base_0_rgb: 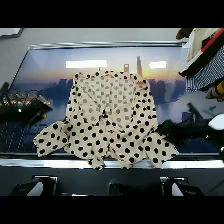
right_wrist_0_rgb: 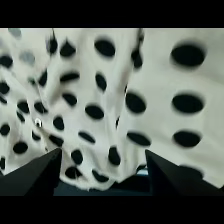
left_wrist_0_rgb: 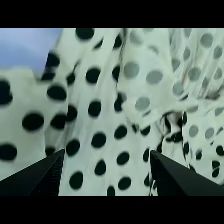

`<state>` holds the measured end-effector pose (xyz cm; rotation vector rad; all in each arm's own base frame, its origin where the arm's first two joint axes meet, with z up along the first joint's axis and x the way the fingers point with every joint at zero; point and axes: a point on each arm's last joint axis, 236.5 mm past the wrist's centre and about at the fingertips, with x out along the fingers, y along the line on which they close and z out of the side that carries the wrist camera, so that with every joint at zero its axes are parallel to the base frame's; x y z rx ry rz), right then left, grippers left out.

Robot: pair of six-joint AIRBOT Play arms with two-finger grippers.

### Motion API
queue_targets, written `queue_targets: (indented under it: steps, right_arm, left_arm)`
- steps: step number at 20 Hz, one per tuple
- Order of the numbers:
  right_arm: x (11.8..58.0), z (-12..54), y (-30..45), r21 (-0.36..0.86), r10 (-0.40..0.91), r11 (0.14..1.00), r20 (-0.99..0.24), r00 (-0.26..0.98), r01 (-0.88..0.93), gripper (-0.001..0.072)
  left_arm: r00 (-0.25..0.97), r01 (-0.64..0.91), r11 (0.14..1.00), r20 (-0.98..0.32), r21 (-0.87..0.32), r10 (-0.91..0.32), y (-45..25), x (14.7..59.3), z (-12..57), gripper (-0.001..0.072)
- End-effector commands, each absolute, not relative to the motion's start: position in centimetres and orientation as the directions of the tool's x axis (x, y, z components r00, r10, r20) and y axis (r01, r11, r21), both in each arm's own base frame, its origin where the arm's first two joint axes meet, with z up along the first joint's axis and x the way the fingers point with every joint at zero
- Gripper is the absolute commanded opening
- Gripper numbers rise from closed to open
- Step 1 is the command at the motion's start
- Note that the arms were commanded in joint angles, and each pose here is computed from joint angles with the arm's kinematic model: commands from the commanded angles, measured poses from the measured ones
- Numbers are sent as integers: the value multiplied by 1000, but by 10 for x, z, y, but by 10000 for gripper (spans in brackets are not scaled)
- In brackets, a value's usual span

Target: Fold the clothes and pants, and hang the long-sleeved shirts on hangers.

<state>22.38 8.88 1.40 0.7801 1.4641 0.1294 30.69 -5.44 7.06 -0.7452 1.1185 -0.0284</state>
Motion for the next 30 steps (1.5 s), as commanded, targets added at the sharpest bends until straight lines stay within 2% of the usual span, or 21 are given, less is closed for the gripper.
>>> queue_targets:
  steps: [1,4,6,10,11,14,15,18,22,25,28,29,30]
  right_arm:
    - [165,-22,133,540,584,719,-811,42,438,602]
    - [154,-37,152,516,570,735,-821,11,440,599]
    - [146,-47,157,456,534,752,-845,-35,476,599]
    - [142,-68,183,425,546,752,-830,-114,504,598]
    - [143,-72,188,423,552,745,-824,-122,516,580]
    - [160,-79,191,443,550,733,-833,-67,517,64]
    - [163,-78,191,449,549,732,-834,-54,512,26]
    - [164,-75,191,451,547,739,-835,-55,501,20]
    - [162,-75,191,446,546,742,-835,-67,500,20]
    - [162,-75,191,446,546,742,-835,-66,500,20]
    - [161,-74,191,445,547,742,-834,-69,501,20]
    - [161,-73,191,445,548,743,-834,-71,499,20]
    - [159,-72,191,445,549,745,-832,-79,497,20]
  left_arm:
    - [425,-415,678,-788,-606,-445,-80,247,33,615]
    - [349,-417,684,-801,-598,-487,-94,210,20,616]
    - [293,-420,694,-812,-584,-505,-99,191,14,616]
    - [232,-434,696,-817,-572,-527,-105,173,4,616]
    - [223,-439,691,-814,-575,-536,-107,170,2,616]
    - [186,-463,657,-789,-596,-585,-120,161,-8,616]
    - [167,-466,645,-776,-606,-608,-127,156,-12,616]
    - [126,-462,632,-752,-622,-648,-148,143,-30,616]
    - [217,-472,553,-699,-686,-682,-174,159,-41,615]
    - [227,-469,558,-704,-685,-673,-186,166,-50,616]
    - [179,-498,581,-732,-643,-657,-197,165,-72,603]
    - [162,-516,578,-735,-632,-658,-201,164,-77,453]
    - [152,-530,571,-733,-627,-663,-204,164,-78,101]
